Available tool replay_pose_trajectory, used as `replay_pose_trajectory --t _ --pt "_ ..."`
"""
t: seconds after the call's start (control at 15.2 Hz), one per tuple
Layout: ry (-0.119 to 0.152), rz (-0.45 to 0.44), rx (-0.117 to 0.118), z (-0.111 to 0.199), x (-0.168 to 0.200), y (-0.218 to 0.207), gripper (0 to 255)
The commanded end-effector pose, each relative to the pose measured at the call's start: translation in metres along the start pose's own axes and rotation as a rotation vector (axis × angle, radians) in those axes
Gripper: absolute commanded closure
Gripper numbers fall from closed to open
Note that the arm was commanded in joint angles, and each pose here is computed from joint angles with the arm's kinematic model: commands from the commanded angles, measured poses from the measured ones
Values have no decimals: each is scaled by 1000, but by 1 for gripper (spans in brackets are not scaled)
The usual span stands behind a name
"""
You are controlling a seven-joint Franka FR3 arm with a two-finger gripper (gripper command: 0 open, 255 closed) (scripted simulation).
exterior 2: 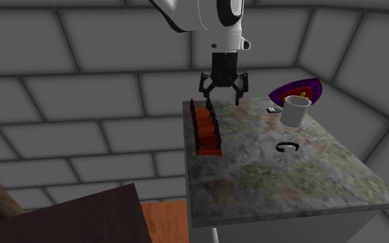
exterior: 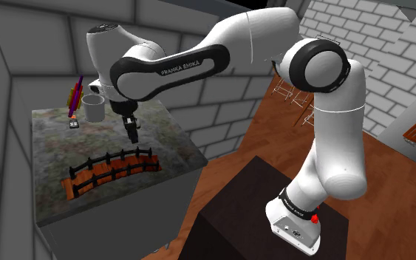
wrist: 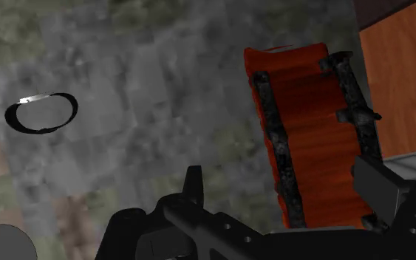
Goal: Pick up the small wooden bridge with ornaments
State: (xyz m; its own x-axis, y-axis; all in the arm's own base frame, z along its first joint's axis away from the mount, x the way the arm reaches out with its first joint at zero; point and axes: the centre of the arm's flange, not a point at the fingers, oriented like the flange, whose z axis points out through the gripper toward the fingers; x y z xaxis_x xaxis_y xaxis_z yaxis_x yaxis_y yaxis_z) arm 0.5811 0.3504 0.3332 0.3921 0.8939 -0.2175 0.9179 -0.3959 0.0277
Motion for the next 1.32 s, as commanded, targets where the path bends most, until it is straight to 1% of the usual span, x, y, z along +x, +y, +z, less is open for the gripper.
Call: replay_pose_trajectory --t 0.0,0.2,0.26,0.73,0.86,0.92,1.25 --pt "-6 -60 -5 10 23 -11 0" --pt "-14 -148 -12 24 59 -26 0" --pt "-15 -160 -13 26 63 -29 0" --pt "-15 -160 -13 65 72 -30 0" --pt "-15 -160 -13 65 72 -30 0" --pt "-15 -160 -13 65 72 -30 255" --pt "-15 -160 -13 65 72 -30 255"
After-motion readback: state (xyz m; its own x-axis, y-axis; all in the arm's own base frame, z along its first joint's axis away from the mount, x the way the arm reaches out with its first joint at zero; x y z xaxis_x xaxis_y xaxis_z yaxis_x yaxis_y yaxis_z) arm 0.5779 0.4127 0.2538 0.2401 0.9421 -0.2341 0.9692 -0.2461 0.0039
